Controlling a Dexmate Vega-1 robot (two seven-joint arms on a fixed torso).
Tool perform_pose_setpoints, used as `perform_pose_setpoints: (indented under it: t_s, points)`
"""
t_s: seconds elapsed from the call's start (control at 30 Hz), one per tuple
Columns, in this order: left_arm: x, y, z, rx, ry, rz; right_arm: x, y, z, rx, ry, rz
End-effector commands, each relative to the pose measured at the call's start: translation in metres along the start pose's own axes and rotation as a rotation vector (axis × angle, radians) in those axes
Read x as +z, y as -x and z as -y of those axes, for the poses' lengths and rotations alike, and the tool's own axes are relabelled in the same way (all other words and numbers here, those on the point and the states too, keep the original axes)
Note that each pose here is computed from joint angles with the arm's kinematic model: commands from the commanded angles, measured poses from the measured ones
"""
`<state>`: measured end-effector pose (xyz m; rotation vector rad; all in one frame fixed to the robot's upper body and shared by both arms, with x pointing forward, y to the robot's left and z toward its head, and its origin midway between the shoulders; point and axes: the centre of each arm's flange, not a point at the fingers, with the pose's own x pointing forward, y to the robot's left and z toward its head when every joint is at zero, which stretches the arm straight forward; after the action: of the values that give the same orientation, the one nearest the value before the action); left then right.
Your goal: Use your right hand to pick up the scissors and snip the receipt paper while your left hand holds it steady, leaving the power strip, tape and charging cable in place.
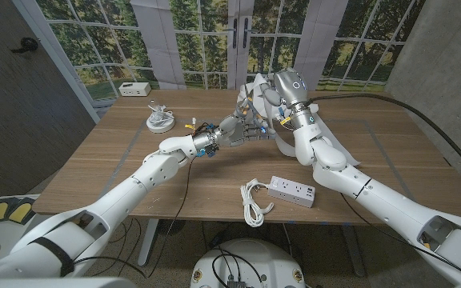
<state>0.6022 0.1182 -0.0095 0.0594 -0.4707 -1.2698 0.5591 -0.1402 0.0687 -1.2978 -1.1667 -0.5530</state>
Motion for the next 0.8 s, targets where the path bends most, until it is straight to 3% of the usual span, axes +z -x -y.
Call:
perform_pose_setpoints:
  t_s: [0.03, 0.8]
  points:
    - [0.0007, -0.0008, -0.0013, 0.01, -0.001, 0.004, -0.0034, 0.0013, -0.0002, 0.006, -0.005, 0.003]
    - [0.0022, -0.0012, -0.0001, 0.016, -0.004, 0.014, -0.0023, 0.0022, 0.0026, -0.003, -0.01, 0.011]
